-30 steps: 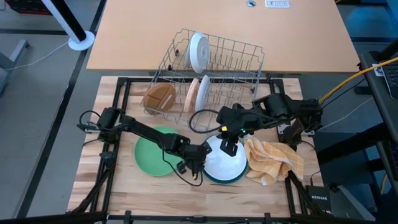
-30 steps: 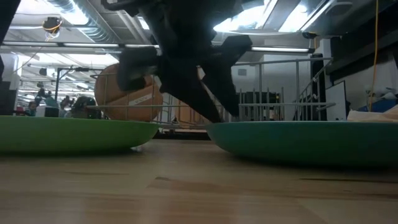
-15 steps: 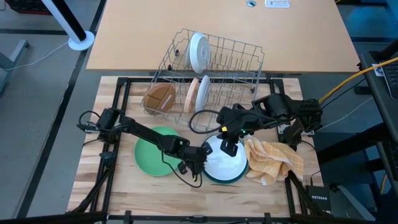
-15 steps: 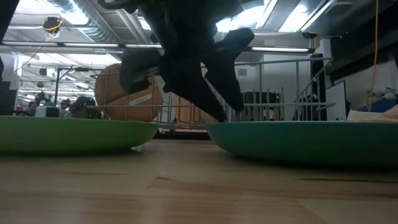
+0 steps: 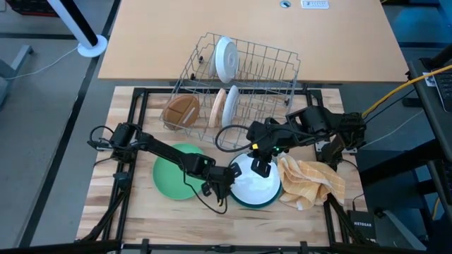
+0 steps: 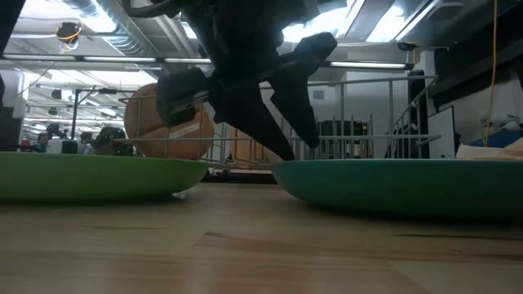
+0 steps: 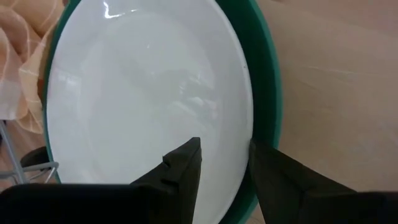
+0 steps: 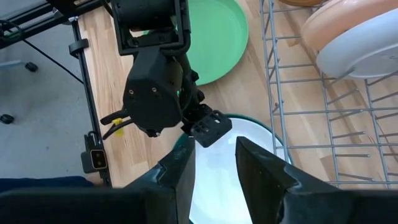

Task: Sort dishes
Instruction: Put the white plate in the dish rack

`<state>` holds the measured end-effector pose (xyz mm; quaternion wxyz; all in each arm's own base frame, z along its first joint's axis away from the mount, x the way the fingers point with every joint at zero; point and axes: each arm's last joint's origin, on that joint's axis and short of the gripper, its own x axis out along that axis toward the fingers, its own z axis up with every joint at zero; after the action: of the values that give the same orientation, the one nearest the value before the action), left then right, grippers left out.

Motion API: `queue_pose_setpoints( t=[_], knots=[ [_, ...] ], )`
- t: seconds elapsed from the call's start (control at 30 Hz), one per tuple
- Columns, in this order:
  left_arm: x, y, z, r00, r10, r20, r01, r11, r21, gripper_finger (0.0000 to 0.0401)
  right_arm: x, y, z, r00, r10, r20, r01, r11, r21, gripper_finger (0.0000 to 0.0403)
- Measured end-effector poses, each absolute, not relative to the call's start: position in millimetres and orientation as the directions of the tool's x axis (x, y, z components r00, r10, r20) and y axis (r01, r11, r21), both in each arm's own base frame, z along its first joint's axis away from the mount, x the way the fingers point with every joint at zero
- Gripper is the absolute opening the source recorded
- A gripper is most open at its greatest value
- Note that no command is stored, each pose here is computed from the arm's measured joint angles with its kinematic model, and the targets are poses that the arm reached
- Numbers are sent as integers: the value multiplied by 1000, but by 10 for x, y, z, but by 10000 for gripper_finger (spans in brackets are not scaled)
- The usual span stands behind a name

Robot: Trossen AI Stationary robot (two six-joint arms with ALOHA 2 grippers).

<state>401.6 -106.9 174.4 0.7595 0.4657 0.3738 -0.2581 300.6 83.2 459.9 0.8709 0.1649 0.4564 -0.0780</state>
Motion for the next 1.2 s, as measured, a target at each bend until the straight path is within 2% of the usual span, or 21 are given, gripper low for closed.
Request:
queue_pose_setpoints(
  t=[0.43, 0.83, 1.2],
  knots=[
    [4014, -1074, 1744, 585, -53, -809, 782, 299, 546, 127, 3006, 832, 4599, 571, 15, -821, 284, 935, 214, 120],
    [4015, -1080, 1741, 574, -100, -812, 796, 298, 526, 127, 3007, 833, 4600, 572, 15, -820, 283, 935, 215, 120],
    [4094, -1093, 1495, 560, -75, -825, 804, 291, 519, 127, 3008, 834, 4600, 572, 18, -820, 282, 935, 217, 120]
  ],
)
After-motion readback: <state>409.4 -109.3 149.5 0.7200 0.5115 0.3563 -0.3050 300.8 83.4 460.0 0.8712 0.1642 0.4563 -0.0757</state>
